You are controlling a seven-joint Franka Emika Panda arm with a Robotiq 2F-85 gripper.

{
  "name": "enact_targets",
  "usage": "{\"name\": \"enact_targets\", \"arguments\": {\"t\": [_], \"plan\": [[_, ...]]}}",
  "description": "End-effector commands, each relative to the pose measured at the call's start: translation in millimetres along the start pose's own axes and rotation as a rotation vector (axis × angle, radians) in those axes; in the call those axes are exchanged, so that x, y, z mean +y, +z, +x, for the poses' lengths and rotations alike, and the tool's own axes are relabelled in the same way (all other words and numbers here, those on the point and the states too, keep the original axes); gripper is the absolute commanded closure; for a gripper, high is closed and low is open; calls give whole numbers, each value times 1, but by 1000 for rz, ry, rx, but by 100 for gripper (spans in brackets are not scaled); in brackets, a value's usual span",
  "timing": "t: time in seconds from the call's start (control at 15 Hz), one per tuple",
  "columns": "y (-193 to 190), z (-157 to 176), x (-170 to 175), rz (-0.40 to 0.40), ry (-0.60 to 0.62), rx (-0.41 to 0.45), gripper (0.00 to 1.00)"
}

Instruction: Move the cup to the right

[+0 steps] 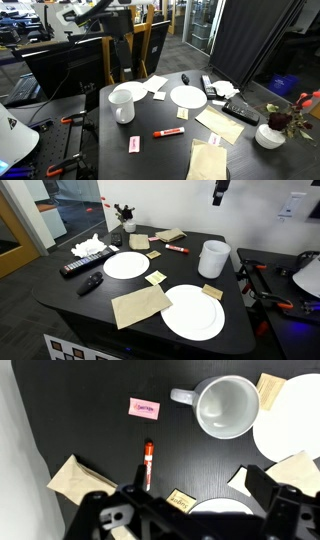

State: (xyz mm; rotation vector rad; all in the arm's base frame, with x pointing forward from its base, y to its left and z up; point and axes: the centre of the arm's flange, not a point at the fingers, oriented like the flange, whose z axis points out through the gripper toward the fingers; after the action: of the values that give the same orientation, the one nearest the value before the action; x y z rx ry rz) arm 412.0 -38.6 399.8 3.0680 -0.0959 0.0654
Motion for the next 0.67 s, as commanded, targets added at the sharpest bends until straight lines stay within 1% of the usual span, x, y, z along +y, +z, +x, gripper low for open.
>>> {"name": "enact_targets", "arguments": {"t": [0.0,0.2,0.33,0.4,0.6], "plan": [[-29,24,10,4,40,-2,0],[-43,37,16,10,37,4,0],[-50,43,20,1,24,7,0],[-41,29,14,0,30,32,0],[-41,30,14,0,29,30,0]]}}
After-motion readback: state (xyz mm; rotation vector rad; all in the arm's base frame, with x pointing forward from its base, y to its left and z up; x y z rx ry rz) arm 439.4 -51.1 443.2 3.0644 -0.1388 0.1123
